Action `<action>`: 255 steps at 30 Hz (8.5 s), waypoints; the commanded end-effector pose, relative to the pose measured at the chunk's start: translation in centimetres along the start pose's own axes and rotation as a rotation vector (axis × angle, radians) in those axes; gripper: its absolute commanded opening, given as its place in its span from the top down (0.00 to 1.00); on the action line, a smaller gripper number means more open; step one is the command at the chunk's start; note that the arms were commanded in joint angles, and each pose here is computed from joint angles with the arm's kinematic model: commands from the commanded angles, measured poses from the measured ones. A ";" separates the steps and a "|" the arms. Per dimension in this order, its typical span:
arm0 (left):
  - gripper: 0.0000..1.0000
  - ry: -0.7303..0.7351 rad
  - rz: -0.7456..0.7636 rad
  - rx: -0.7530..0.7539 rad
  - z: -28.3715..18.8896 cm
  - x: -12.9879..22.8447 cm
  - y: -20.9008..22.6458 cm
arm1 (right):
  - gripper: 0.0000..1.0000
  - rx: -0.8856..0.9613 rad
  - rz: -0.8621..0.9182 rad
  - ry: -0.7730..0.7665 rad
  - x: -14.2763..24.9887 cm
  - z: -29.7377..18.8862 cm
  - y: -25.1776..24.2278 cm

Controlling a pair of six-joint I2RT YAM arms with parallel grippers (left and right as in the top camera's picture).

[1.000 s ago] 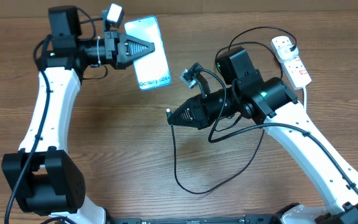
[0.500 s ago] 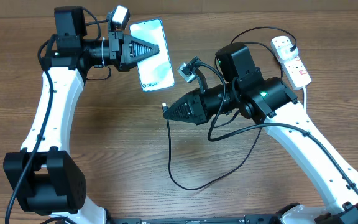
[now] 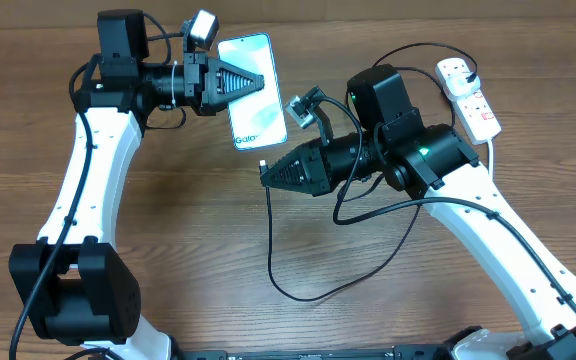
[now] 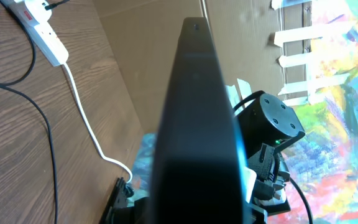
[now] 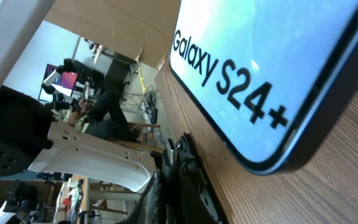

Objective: Plug charger to phone and switch on socket

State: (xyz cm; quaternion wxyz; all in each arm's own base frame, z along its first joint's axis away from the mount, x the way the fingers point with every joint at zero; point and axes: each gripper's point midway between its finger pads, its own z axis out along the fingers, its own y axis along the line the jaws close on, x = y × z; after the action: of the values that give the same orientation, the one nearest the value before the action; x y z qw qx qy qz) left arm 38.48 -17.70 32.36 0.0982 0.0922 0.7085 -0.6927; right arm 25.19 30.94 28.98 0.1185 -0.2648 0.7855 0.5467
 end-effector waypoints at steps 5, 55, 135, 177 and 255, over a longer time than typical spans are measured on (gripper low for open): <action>0.96 0.033 -0.002 0.039 0.3 0.5 -0.8 | 0.96 -0.002 -0.028 -0.034 -1.1 -0.6 0.7; 0.96 0.060 -0.025 0.045 1.3 1.1 -0.9 | 0.96 0.007 0.081 -0.056 -1.6 -1.2 -0.1; 0.96 0.050 0.019 0.044 1.0 1.0 -0.8 | 0.96 -0.024 0.145 -0.021 -1.4 -0.5 -1.1; 0.96 0.050 0.023 0.044 1.0 1.0 -0.8 | 0.96 -0.099 0.194 0.008 -0.8 -1.4 -0.3; 0.96 0.065 0.034 0.049 1.6 1.3 -0.9 | 0.96 -0.084 0.173 0.011 -0.8 -0.7 -0.2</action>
State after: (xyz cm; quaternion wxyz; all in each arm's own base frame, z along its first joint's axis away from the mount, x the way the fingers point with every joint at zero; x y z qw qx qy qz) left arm 37.66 -19.14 32.13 0.0849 0.1060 0.7068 -0.6942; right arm 25.86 30.22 28.82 0.0483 -0.1975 0.7864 0.5833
